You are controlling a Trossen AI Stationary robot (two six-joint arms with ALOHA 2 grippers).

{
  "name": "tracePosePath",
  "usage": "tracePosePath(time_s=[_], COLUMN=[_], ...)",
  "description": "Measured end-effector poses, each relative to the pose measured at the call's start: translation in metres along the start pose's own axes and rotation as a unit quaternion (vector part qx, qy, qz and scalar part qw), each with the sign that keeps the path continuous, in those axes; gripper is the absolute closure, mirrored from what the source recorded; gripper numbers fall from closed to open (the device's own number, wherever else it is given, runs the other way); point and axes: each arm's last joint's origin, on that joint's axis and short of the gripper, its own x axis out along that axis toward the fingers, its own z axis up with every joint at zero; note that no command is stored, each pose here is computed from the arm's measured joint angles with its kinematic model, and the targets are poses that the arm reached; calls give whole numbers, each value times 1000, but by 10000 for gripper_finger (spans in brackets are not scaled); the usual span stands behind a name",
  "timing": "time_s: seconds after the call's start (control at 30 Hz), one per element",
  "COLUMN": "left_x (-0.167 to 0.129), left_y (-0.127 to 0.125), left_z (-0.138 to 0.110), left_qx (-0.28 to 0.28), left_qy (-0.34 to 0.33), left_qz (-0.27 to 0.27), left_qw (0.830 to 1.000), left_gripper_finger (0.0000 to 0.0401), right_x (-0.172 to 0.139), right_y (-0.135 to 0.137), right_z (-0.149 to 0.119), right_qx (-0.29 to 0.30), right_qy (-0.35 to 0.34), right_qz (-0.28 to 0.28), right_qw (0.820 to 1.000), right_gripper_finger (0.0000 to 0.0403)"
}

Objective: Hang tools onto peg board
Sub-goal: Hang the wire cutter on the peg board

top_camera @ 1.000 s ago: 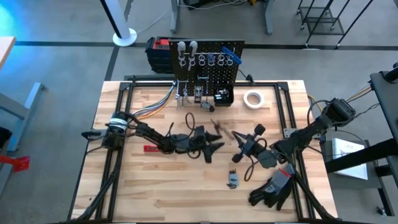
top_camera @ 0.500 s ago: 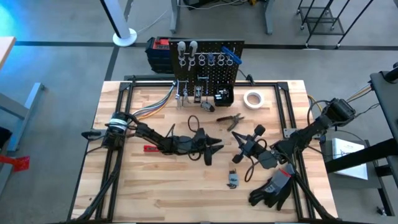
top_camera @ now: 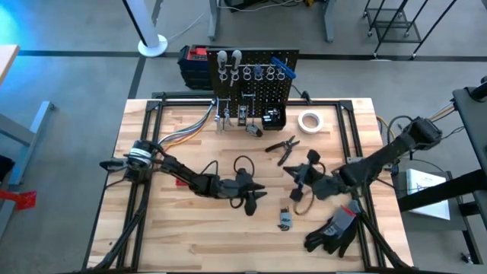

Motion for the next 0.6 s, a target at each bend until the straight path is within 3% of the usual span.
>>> tracePosePath(time_s=[0.17,0.43,0.6], left_x=[-11,-60,-85], left_y=[1,9,11], left_z=[3,-10,-28], left_qx=[20,8,-22], left_qy=[12,-27,-71], left_qz=[36,80,92], left_qw=[999,996,993], left_gripper_finger=[285,285,285], right_x=[18,44,64], right_y=[-21,-29,-29], right_z=[-23,-44,-60], right_qx=[37,41,42], right_qy=[104,149,182], right_qz=[-15,-60,-68], right_qw=[994,986,980], right_gripper_finger=[364,281,256])
